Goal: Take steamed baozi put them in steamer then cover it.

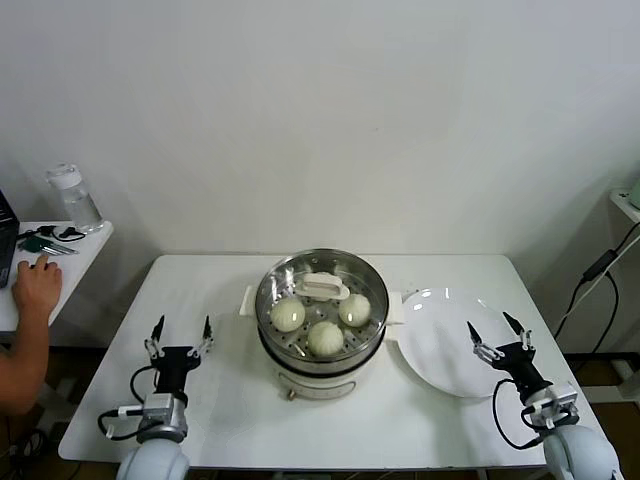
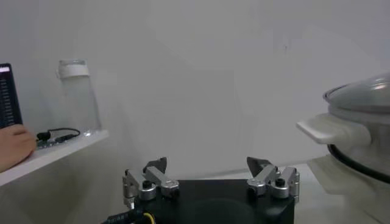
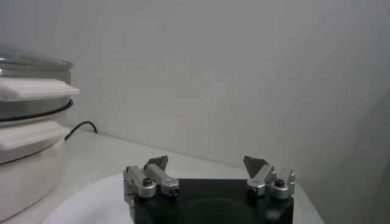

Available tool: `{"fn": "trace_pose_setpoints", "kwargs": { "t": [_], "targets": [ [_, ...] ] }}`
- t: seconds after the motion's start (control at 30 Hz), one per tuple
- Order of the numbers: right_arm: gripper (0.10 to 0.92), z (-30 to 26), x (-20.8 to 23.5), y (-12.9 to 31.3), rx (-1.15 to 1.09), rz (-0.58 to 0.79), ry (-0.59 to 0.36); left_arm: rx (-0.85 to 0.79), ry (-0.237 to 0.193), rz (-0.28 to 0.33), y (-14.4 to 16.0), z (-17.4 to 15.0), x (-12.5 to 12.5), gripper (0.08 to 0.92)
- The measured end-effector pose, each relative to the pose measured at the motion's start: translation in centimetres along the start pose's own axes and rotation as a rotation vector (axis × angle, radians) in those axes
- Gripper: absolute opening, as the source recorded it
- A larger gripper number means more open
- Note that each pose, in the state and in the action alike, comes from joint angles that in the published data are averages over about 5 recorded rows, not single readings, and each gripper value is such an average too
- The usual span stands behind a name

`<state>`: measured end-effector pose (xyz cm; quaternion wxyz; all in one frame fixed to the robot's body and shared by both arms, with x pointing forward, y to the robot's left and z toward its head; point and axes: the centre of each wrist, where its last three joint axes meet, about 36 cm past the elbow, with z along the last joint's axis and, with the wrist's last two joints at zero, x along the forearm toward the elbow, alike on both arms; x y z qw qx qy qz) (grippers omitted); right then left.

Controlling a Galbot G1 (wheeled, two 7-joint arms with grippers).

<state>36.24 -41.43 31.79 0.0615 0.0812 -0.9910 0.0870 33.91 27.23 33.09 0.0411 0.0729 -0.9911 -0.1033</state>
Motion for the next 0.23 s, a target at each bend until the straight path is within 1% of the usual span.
{"fn": "trace_pose_setpoints", "kwargs": {
  "t": [0.23],
  "targets": [
    [0.823, 0.15, 0.27, -0.03, -0.002, 0.003, 0.0, 0.006, 0.003, 0.003, 0.47, 0.04, 0.31, 0.823]
  ]
}}
